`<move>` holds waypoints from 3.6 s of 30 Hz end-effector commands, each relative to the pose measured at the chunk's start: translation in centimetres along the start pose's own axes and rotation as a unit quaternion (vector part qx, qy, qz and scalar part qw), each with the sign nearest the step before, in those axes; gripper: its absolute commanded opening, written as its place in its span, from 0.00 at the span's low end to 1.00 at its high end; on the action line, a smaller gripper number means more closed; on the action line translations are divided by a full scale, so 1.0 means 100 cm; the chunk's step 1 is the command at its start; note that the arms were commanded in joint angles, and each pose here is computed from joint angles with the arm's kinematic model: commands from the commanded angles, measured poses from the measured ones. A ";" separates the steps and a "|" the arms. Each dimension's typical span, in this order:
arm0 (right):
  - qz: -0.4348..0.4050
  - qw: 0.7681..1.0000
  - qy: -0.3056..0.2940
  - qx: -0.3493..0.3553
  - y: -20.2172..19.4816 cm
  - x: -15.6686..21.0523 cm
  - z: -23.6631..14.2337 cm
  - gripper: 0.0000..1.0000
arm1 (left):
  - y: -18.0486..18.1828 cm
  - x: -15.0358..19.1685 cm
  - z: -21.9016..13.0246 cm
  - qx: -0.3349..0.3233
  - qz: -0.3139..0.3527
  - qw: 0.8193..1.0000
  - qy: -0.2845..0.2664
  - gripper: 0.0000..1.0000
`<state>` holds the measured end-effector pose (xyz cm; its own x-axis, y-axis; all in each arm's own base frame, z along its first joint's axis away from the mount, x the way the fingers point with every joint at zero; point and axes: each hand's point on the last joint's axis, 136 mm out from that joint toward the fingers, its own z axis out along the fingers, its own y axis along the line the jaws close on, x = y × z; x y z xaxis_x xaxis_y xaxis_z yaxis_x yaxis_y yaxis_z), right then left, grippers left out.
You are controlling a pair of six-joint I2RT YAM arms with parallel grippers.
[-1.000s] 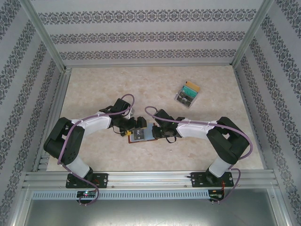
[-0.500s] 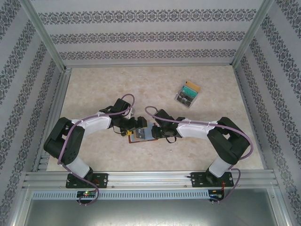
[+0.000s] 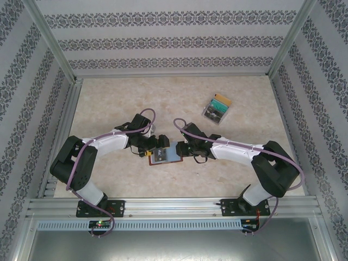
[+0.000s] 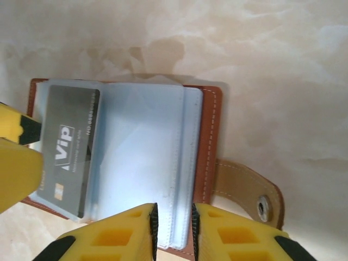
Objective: Take the credit cards out of the card holder
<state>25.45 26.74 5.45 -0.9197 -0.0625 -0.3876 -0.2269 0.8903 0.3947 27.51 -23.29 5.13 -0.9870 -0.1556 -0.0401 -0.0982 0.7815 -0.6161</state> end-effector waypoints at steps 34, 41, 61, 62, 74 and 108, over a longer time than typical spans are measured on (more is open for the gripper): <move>0.059 0.985 0.067 -0.147 0.069 -0.006 0.044 0.21 | 0.061 0.011 -0.002 -0.074 -0.069 0.995 0.009 0.04; 0.070 0.983 0.086 -0.149 0.068 0.001 0.056 0.23 | 0.063 0.013 -0.003 -0.078 -0.070 0.994 0.011 0.04; 0.102 0.980 0.079 -0.152 0.049 0.002 0.052 0.00 | 0.061 0.012 -0.006 -0.078 -0.063 0.995 0.008 0.04; 0.104 0.980 0.076 -0.149 0.046 0.002 0.051 0.00 | 0.061 0.012 -0.007 -0.079 -0.062 0.995 0.006 0.04; 0.103 0.979 0.076 -0.159 0.047 0.000 0.051 0.11 | 0.059 0.012 -0.006 -0.072 -0.058 0.996 0.008 0.04; 0.126 0.976 0.060 -0.166 0.009 -0.010 0.039 0.00 | 0.059 0.013 -0.004 -0.073 -0.052 0.996 0.019 0.00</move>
<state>27.38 31.14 2.99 -0.9891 0.0703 -0.1292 -0.0502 0.6645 0.7456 26.51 -19.40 2.60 -0.9730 -0.2303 0.0147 -0.2029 0.8237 -0.5295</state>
